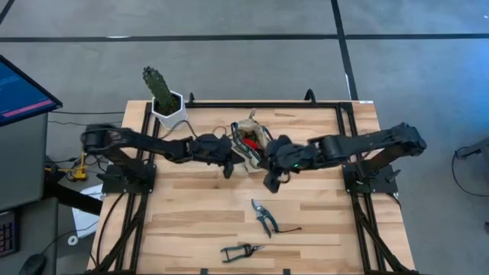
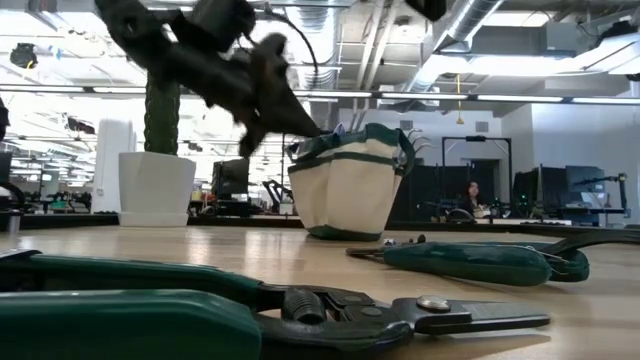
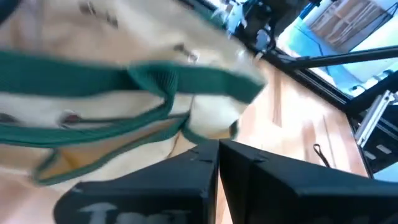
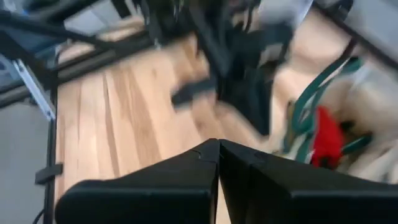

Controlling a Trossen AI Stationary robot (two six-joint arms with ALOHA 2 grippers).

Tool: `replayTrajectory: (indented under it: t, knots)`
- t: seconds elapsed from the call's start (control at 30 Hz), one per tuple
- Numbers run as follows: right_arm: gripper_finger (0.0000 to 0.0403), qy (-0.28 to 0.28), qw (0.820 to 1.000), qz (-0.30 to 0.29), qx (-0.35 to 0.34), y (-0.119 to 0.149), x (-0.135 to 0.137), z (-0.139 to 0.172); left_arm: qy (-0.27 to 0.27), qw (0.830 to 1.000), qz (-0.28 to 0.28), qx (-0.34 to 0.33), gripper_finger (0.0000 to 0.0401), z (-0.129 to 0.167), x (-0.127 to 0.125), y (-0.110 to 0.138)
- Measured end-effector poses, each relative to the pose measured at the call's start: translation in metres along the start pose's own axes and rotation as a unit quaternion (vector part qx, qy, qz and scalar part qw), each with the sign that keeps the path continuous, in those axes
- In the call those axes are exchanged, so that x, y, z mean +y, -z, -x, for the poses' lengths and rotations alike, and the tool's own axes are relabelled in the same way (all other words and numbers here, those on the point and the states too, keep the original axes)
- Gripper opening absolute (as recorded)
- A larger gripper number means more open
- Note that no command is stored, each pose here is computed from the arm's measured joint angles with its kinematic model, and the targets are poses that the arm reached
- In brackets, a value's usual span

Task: Pick & Place Garden tools in Gardening bag
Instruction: Adjust the gardening bag on the table

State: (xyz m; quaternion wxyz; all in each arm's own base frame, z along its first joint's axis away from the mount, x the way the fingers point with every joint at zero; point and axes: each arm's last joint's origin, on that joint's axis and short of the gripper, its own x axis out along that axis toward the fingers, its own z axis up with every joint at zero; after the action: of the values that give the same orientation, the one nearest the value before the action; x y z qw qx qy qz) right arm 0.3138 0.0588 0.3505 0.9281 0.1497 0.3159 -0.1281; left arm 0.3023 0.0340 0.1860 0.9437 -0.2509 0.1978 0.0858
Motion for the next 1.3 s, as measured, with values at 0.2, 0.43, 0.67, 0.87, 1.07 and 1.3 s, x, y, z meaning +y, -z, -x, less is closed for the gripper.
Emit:
replayTrajectory:
  t: [0.2,0.43,0.67,0.87,1.07,1.3]
  knots:
    - [0.0000,0.002,0.998,-0.049,0.031,0.013,0.013,-0.040,-0.025,0.999,-0.041,-0.024,0.0001,0.052,-0.013,-0.024]
    - [0.0000,-0.006,0.994,-0.107,0.035,0.024,0.032,-0.091,-0.039,0.997,-0.057,-0.040,0.0001,0.112,-0.021,-0.036]
    - [0.0000,0.021,0.990,-0.134,0.042,0.017,0.041,-0.135,-0.042,0.997,-0.063,-0.001,0.0001,0.143,-0.023,-0.026]
    - [0.0000,0.059,0.981,-0.169,0.072,0.024,0.038,-0.174,-0.024,0.997,-0.069,-0.013,0.0001,0.150,-0.030,-0.026]
    - [0.0000,0.077,0.972,-0.196,0.103,0.040,0.041,-0.204,-0.024,0.997,-0.070,-0.010,0.0001,0.150,-0.030,-0.026]
    - [0.0000,0.084,0.972,-0.193,0.101,0.039,0.033,-0.208,-0.030,0.997,-0.070,-0.011,0.0001,0.147,-0.030,-0.026]
